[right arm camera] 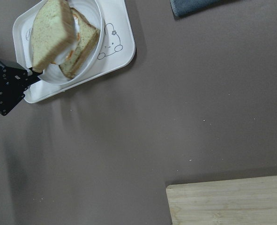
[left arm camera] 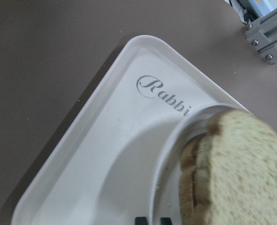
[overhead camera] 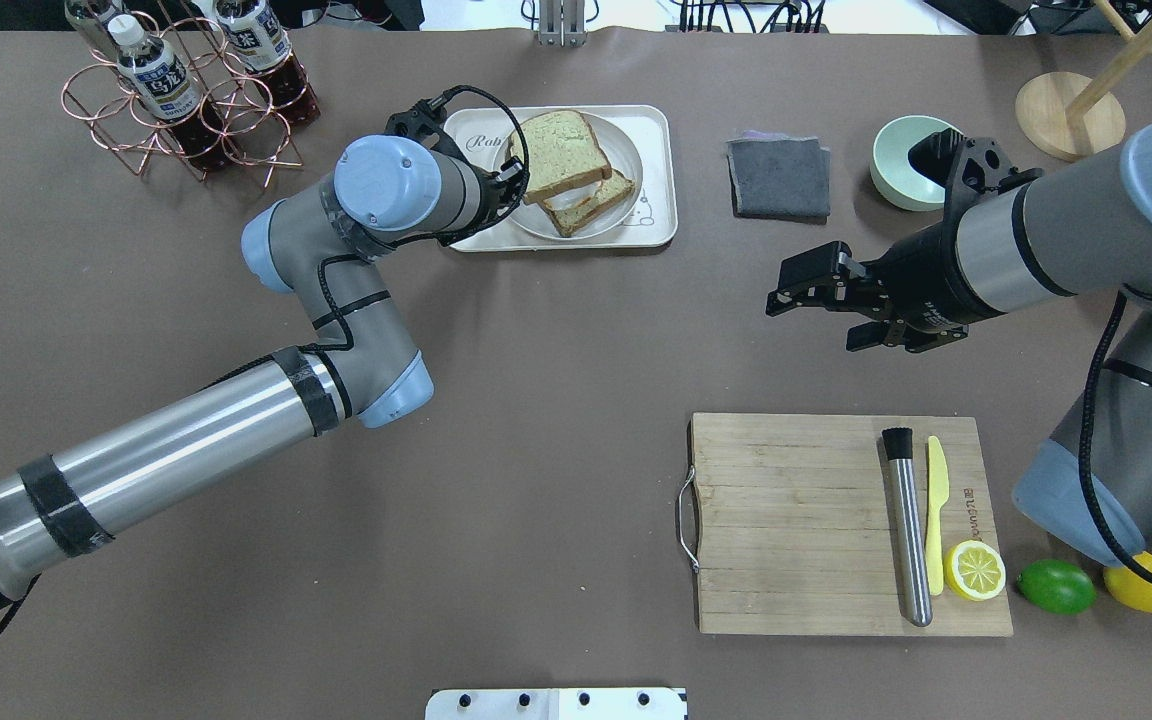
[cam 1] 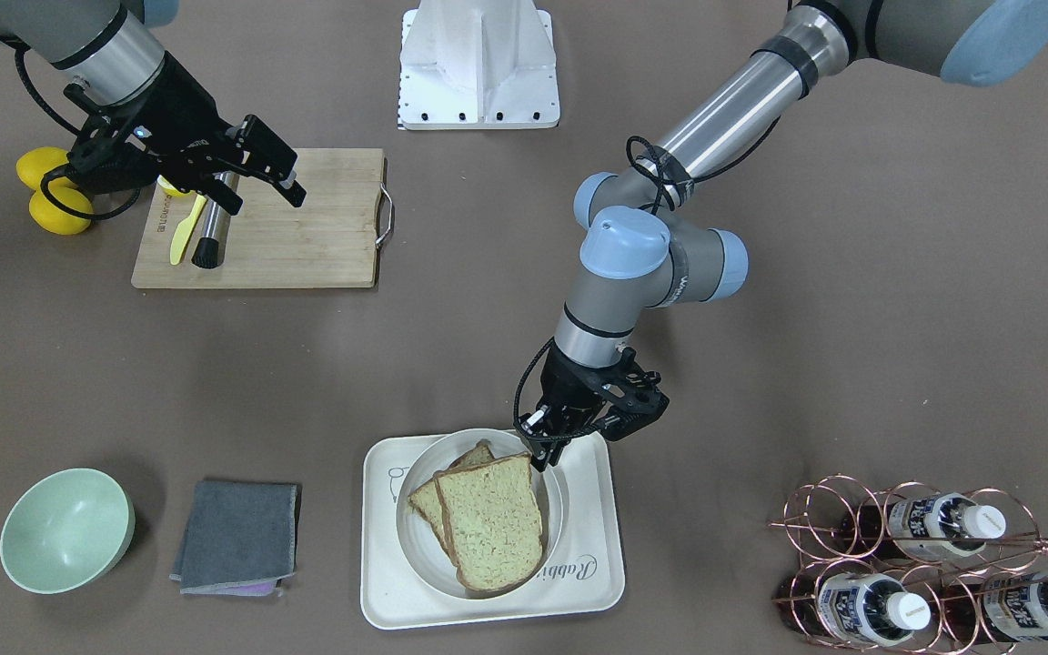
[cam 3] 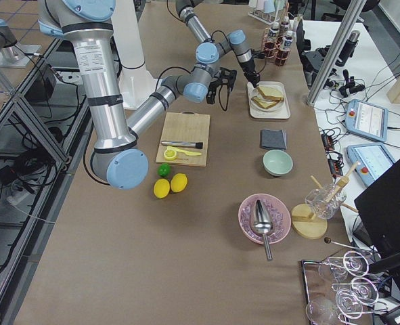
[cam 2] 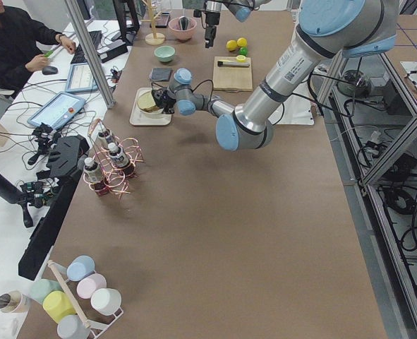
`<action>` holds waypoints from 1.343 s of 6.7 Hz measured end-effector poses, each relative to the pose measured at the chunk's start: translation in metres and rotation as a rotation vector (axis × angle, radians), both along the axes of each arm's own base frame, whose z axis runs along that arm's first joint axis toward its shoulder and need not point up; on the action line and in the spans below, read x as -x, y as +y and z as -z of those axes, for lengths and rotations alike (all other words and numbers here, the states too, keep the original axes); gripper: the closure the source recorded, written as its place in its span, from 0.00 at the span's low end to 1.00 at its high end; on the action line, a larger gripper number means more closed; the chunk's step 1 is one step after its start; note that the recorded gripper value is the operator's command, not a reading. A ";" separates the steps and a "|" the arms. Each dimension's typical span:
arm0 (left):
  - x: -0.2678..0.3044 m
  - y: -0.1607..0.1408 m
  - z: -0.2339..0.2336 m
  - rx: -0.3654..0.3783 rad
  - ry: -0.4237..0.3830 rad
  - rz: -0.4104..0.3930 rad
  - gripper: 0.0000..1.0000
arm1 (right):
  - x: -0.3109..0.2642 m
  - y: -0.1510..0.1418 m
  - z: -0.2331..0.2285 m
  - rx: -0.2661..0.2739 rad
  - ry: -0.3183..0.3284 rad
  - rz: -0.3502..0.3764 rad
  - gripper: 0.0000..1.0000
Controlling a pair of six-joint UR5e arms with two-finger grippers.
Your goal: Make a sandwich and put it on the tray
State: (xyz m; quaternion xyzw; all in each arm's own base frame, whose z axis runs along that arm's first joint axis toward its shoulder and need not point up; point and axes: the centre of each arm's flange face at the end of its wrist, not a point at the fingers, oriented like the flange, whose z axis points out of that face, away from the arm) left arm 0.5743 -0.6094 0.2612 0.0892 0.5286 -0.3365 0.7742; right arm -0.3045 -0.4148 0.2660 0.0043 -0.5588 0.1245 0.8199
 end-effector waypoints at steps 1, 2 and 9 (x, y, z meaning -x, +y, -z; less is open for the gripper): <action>0.008 -0.006 -0.004 -0.002 -0.005 0.009 0.03 | 0.000 0.000 0.001 0.000 -0.001 -0.001 0.00; 0.026 -0.019 -0.006 -0.004 -0.005 0.025 0.03 | 0.000 0.000 0.002 -0.002 -0.002 -0.002 0.00; 0.317 0.004 -0.098 -0.289 -0.282 -0.259 0.03 | -0.088 -0.074 -0.165 -0.235 0.307 0.128 0.00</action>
